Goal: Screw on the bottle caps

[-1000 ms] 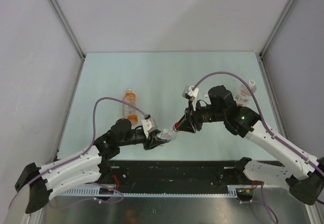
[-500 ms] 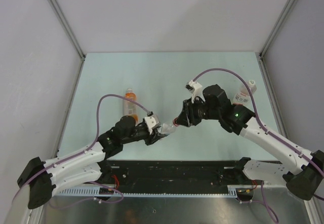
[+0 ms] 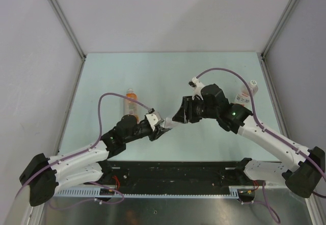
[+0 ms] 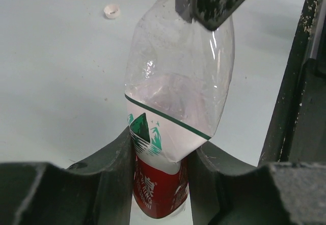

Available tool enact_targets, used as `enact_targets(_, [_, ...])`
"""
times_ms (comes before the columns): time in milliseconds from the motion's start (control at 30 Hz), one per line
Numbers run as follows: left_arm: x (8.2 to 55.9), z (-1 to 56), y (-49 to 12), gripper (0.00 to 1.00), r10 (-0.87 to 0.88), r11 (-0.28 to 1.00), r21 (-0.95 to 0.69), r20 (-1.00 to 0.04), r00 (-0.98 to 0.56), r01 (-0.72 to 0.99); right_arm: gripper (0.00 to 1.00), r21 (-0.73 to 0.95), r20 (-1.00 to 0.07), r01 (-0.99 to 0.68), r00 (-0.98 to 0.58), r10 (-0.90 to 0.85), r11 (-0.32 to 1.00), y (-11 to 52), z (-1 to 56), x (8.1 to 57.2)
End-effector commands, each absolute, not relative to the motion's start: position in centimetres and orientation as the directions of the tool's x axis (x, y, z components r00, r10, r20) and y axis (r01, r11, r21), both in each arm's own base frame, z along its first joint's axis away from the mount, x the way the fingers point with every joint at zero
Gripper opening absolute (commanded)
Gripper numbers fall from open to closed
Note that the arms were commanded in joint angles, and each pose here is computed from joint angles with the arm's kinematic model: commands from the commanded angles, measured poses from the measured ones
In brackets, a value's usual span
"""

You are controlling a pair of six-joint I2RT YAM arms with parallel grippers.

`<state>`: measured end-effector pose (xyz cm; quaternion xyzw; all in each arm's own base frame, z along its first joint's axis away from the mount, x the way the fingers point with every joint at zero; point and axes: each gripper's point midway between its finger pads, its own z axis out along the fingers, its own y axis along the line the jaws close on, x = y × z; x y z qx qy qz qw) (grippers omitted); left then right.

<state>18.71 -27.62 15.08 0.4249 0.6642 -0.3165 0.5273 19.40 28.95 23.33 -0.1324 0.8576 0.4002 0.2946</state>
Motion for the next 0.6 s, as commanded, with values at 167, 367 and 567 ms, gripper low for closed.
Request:
enact_targets(167, [20.0,23.1,-29.3,0.0,0.005,0.452,0.104,-0.993,0.114,0.886,0.61,0.638,-0.611,-0.521,-0.791,-0.038,0.566,30.2,24.4,18.3])
enact_targets(367, [20.4,21.1,-29.3,0.0,0.027,0.476,0.054,-0.999,0.046,0.878,0.94,0.597,-0.719,-0.641,-0.694,-0.032,0.482,30.2,27.8,17.9])
enact_targets(567, [20.7,20.0,-29.2,0.0,0.039,0.494,0.025,-0.999,0.007,0.869,0.99,0.516,-0.809,-0.731,-0.588,-0.026,0.447,29.3,30.1,17.6])
